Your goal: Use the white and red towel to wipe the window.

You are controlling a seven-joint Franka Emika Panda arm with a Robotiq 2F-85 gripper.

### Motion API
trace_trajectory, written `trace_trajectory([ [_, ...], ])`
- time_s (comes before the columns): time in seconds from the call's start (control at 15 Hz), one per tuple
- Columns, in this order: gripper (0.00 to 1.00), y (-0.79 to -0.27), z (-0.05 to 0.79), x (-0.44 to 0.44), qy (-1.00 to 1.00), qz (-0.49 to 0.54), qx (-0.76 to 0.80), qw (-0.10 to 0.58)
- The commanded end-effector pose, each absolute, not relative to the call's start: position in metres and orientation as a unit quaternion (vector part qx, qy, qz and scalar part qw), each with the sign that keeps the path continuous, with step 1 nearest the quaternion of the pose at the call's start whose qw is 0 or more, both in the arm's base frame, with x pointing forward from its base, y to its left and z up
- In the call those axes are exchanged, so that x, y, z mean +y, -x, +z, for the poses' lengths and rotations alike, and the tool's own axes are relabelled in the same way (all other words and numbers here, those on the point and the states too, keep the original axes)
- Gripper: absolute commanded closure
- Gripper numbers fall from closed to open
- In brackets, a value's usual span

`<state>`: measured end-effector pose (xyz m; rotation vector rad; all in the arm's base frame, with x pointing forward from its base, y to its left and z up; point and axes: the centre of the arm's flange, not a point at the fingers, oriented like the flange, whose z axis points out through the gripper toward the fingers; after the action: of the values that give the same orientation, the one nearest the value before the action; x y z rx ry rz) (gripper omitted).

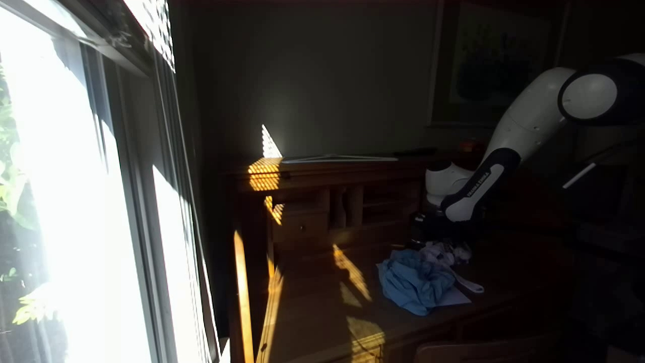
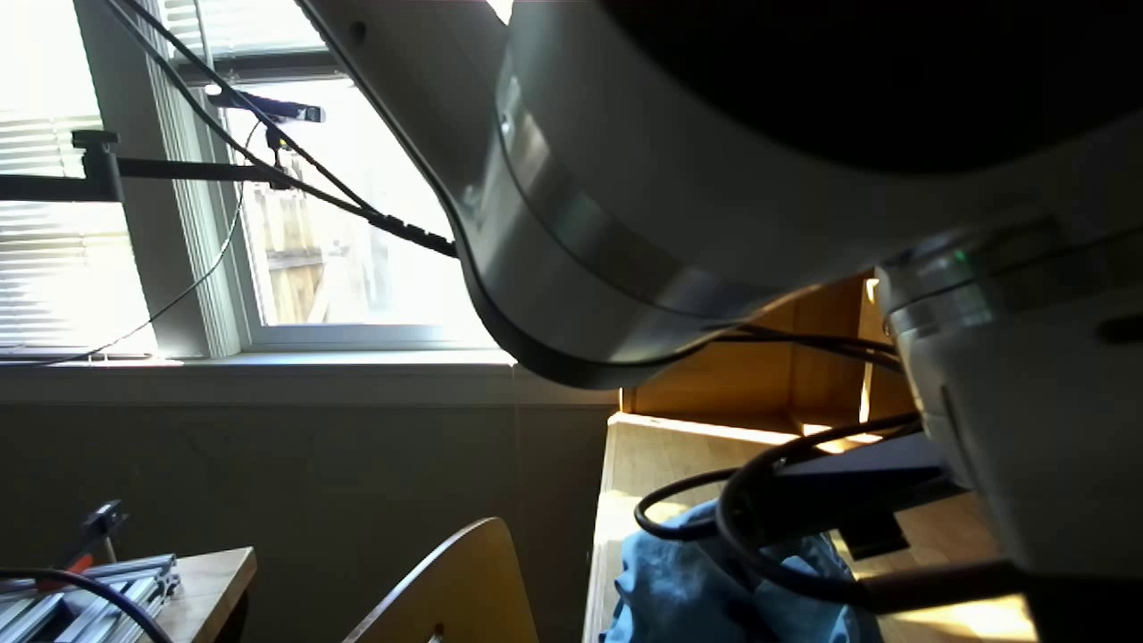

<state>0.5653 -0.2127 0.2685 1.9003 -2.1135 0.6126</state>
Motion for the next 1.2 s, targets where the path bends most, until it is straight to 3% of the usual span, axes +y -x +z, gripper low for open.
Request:
trace_trajectory([
  [0.0,0.00,-0.570,0.258,-0.217,-0.646,0.205,-0.726,0.114],
  [1.0,0.00,-0.584,0.230,-0.260,-0.658,0.171,-0.732,0.047],
  [1.07,0.25,-0.585,0.227,-0.261,-0.659,0.170,-0.732,0.044],
  [1.13,0.26,-0.587,0.226,-0.261,-0.658,0.170,-0.732,0.043],
])
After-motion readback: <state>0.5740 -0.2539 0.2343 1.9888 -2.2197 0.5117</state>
